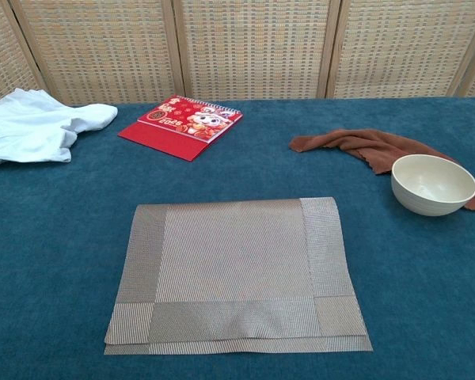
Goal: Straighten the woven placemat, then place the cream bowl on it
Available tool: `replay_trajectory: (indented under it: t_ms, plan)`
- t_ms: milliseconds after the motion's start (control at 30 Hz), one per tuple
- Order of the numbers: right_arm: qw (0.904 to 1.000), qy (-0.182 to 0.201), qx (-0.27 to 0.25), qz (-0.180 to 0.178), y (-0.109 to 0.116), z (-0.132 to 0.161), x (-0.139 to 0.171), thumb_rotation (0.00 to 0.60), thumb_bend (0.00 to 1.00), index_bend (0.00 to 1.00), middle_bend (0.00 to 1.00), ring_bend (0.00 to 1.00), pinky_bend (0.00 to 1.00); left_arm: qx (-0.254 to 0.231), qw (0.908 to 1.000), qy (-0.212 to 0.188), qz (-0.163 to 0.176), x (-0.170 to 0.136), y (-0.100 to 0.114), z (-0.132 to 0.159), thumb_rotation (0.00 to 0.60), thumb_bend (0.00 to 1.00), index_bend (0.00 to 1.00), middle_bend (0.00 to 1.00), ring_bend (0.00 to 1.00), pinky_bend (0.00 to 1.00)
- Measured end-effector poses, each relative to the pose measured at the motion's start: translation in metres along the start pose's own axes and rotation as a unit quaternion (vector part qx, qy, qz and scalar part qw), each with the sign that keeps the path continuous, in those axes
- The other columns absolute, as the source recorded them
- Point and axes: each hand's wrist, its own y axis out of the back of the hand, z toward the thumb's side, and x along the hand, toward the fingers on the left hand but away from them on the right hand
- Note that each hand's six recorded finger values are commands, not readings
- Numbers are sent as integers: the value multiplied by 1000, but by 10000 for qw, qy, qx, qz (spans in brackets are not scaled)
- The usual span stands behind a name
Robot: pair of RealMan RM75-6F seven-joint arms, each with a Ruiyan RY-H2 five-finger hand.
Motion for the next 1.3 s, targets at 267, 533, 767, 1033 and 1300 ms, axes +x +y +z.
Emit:
replay_trajectory:
  t_ms: [267, 533, 767, 1033, 1300]
  plan:
    - [10000, -19, -8, 4, 0, -1, 0, 600, 247, 115, 0, 0, 0, -34, 10000, -21, -12, 1, 0, 0, 600, 219, 0, 0, 0, 0]
    - [10000, -92, 9, 18, 1, -4, 0, 600, 246, 115, 0, 0, 0, -45, 9999, -97, 4, 2, -1, 5, 600, 219, 0, 0, 0, 0]
    - [10000, -92, 16, -6, 2, -4, 1, 600, 246, 115, 0, 0, 0, -31, 9998, -192, -5, 1, -2, 9, 600, 219, 0, 0, 0, 0]
    - [10000, -63, 37, 44, 0, -2, 2, 600, 246, 115, 0, 0, 0, 50, 9994, -330, -53, -2, -7, 16, 600, 219, 0, 0, 0, 0]
    - [10000, -72, 12, 37, 1, -2, 2, 600, 246, 115, 0, 0, 0, 52, 9972, -747, -70, -5, -18, 36, 600, 232, 232, 0, 0, 0]
